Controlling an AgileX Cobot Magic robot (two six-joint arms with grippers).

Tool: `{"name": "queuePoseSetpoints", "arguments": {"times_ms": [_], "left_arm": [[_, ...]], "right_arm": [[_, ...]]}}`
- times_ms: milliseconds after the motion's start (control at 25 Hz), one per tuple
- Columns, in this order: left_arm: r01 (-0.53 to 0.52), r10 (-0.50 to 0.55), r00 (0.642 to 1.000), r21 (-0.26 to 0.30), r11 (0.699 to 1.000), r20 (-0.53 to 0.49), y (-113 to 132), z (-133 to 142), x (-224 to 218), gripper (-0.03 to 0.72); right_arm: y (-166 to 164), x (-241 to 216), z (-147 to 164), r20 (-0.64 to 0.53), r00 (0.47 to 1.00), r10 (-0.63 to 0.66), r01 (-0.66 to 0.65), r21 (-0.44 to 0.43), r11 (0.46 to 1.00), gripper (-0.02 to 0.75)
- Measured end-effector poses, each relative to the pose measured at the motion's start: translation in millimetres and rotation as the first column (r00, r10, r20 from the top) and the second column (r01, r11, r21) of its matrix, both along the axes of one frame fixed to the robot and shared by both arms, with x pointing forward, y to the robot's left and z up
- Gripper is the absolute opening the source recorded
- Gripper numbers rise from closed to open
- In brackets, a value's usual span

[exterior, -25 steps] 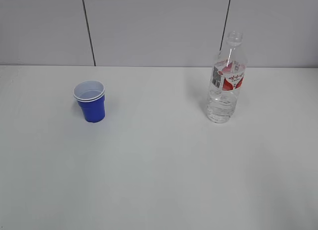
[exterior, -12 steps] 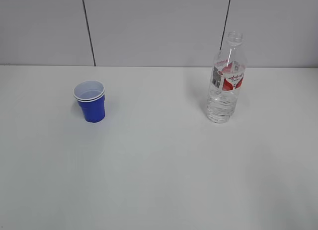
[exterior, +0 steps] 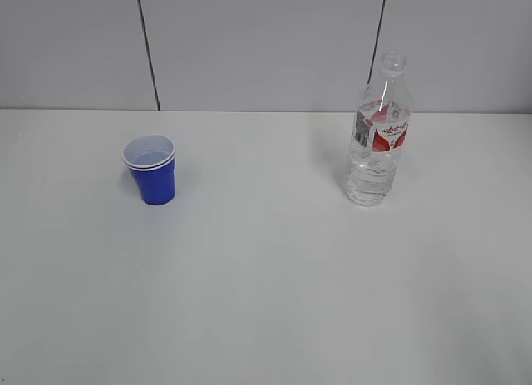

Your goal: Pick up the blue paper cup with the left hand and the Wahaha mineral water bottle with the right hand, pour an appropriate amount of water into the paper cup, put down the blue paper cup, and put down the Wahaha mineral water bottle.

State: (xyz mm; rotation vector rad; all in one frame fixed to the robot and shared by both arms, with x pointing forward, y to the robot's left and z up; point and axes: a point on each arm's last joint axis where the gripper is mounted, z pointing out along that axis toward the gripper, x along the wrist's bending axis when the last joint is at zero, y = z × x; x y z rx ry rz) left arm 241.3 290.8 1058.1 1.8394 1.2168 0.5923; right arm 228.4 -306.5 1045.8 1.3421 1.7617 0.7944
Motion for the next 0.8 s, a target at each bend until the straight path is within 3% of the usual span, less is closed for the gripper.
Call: {"name": "queuePoseSetpoints", "arguments": {"times_ms": [440,800], "left_arm": [[-0.012,0.012,1.0,-0.001,1.0,0.004,0.2,0.0,-0.5,0.479],[-0.207,0.209,0.975,-0.028,0.978,0.075,2.5,-0.1,-10.9,0.479]], "right_arm": [[0.0,0.0,0.0,0.0,1.0,0.0,0.0,0.0,1.0,0.588],[0.0,0.0,0.0,0.0,1.0,0.0,0.0,0.0,1.0,0.588]]}}
